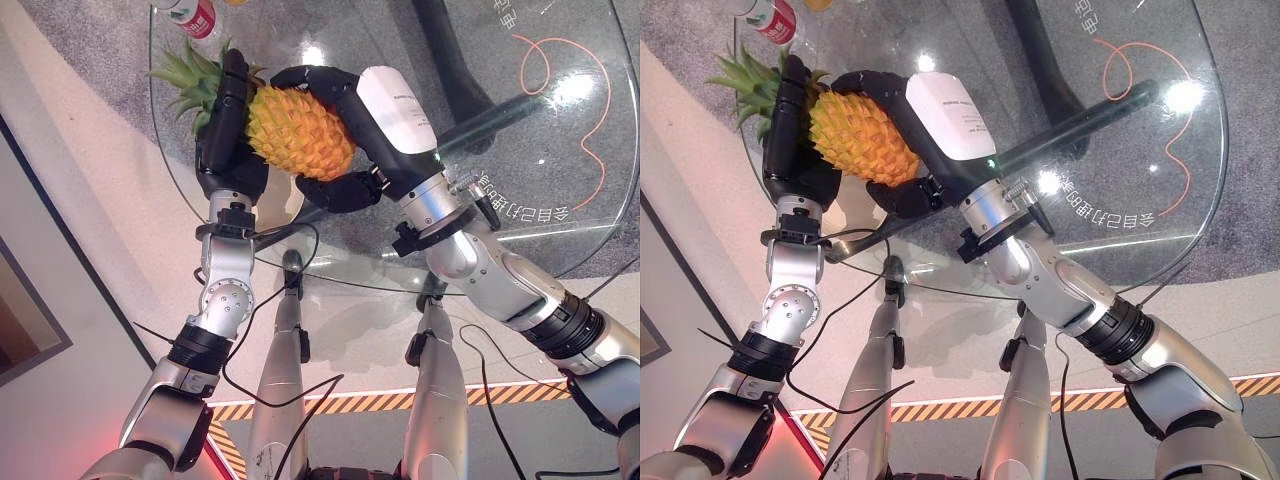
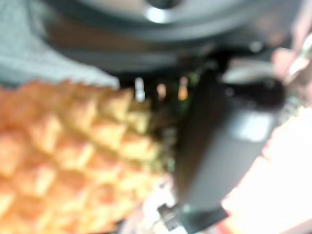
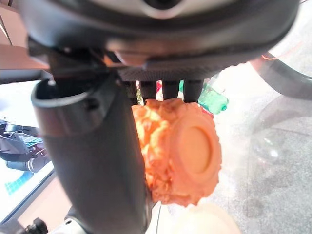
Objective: Pick up the fruit to the plate
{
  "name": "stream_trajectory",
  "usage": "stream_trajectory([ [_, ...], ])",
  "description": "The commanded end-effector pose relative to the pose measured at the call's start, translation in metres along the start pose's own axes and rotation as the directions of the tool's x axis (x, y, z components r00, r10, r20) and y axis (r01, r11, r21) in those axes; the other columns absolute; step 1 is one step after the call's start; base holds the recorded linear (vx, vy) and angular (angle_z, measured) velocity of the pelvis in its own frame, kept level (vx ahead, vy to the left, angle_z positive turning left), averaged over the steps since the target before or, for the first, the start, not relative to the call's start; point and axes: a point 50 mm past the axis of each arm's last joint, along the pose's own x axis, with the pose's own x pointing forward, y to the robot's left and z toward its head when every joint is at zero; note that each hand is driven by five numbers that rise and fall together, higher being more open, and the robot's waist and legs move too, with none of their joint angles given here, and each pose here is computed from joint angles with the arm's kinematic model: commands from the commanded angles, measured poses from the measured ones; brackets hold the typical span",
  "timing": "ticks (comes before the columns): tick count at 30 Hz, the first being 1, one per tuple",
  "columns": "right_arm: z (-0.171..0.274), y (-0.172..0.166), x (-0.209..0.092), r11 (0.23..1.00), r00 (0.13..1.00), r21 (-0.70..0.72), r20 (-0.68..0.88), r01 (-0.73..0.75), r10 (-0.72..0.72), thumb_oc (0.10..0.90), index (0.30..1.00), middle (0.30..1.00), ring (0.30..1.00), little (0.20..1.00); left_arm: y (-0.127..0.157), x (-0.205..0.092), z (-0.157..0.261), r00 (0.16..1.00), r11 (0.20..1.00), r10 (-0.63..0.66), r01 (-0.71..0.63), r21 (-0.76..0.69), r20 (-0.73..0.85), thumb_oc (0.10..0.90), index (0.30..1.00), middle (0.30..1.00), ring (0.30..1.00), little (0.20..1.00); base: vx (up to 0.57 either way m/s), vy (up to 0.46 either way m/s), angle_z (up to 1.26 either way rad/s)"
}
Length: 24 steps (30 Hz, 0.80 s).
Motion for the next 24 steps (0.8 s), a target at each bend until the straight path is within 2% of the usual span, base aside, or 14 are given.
stream_trajectory([
  [1, 0.046, -0.048, 0.022, 0.963, 0.934, 0.039, 0.236, 0.268, -0.270, 0.800, 0.900, 0.900, 0.900, 0.900, -0.073, 0.012, 0.019, 0.925, 0.936, -0.350, 0.351, 0.016, 0.148, 0.100, 0.300, 0.300, 0.300, 0.200, 0.00, 0.000, 0.00],
  [19, 0.039, -0.054, 0.020, 0.937, 0.917, 0.059, 0.195, 0.344, -0.349, 0.800, 0.900, 0.900, 0.900, 0.900, -0.072, 0.013, 0.026, 0.923, 0.946, -0.324, 0.320, 0.053, 0.208, 0.100, 0.300, 0.300, 0.300, 0.200, 0.00, 0.000, 0.00],
  [24, 0.038, -0.055, 0.019, 0.935, 0.914, 0.062, 0.195, 0.350, -0.355, 0.800, 0.900, 0.900, 0.900, 0.900, -0.070, 0.013, 0.033, 0.923, 0.959, -0.282, 0.259, 0.119, 0.261, 0.100, 0.300, 0.300, 0.300, 0.200, 0.00, 0.000, 0.00],
])
